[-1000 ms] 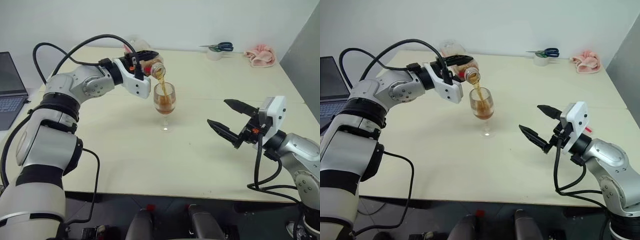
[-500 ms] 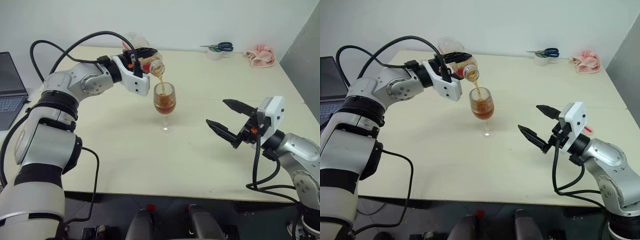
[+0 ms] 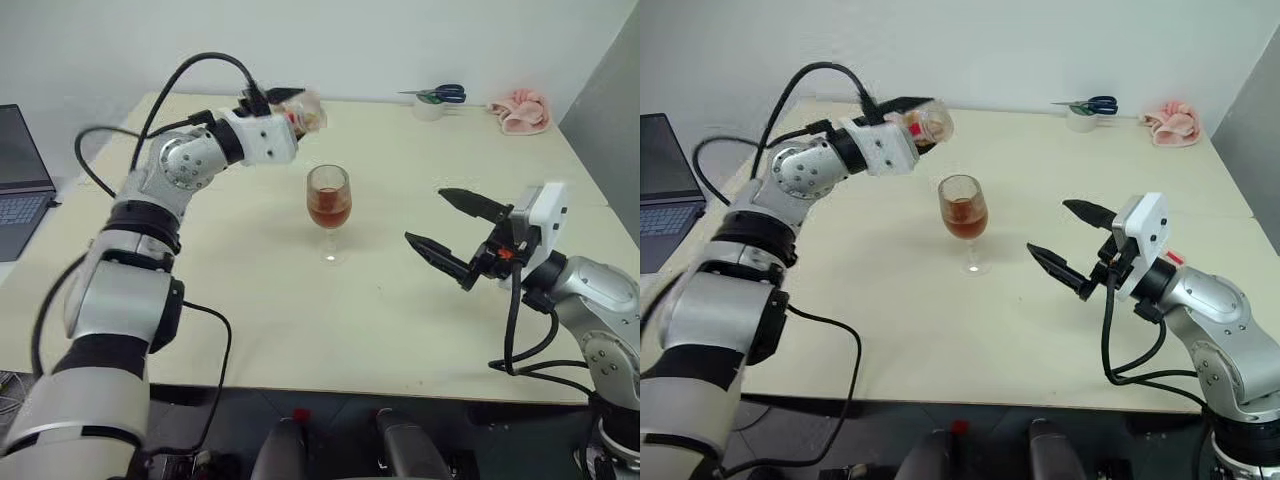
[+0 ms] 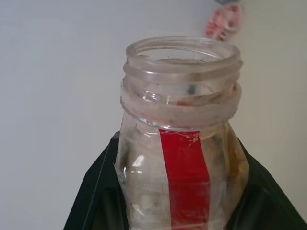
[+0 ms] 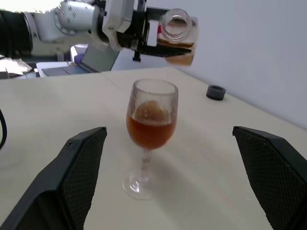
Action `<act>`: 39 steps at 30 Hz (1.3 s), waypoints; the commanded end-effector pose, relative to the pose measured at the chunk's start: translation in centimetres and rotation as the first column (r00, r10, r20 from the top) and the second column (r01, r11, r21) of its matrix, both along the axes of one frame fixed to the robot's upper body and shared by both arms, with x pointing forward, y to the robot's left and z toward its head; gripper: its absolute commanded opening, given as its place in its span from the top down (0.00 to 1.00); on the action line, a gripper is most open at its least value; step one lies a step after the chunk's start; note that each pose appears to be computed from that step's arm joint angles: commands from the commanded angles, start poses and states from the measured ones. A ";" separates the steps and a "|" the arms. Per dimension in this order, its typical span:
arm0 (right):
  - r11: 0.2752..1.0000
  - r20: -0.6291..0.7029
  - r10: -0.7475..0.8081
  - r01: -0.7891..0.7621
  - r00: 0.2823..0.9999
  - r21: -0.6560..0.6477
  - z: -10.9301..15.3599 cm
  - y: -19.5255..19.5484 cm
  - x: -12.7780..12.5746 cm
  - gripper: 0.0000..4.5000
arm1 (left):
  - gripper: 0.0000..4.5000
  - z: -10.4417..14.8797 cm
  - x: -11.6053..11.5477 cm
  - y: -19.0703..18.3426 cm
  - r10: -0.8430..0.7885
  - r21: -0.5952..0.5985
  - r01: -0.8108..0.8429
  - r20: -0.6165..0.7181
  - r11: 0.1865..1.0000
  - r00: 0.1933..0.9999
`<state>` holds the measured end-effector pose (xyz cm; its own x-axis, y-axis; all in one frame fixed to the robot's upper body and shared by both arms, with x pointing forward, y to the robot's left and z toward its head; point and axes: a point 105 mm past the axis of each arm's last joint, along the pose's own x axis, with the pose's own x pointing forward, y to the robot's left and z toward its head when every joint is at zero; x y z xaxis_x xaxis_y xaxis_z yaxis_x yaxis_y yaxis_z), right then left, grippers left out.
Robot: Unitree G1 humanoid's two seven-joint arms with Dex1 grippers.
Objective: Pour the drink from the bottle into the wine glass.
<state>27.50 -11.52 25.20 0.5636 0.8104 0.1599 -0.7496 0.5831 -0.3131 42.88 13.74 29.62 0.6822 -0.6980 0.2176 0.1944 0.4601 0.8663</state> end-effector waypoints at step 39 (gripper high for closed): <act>0.923 -0.163 0.255 -0.290 0.953 -0.252 3.6 10.6 3.4 0.00 | 0.01 -10.1 -6.4 13.6 0.250 -0.636 -0.577 -0.532 0.513 0.809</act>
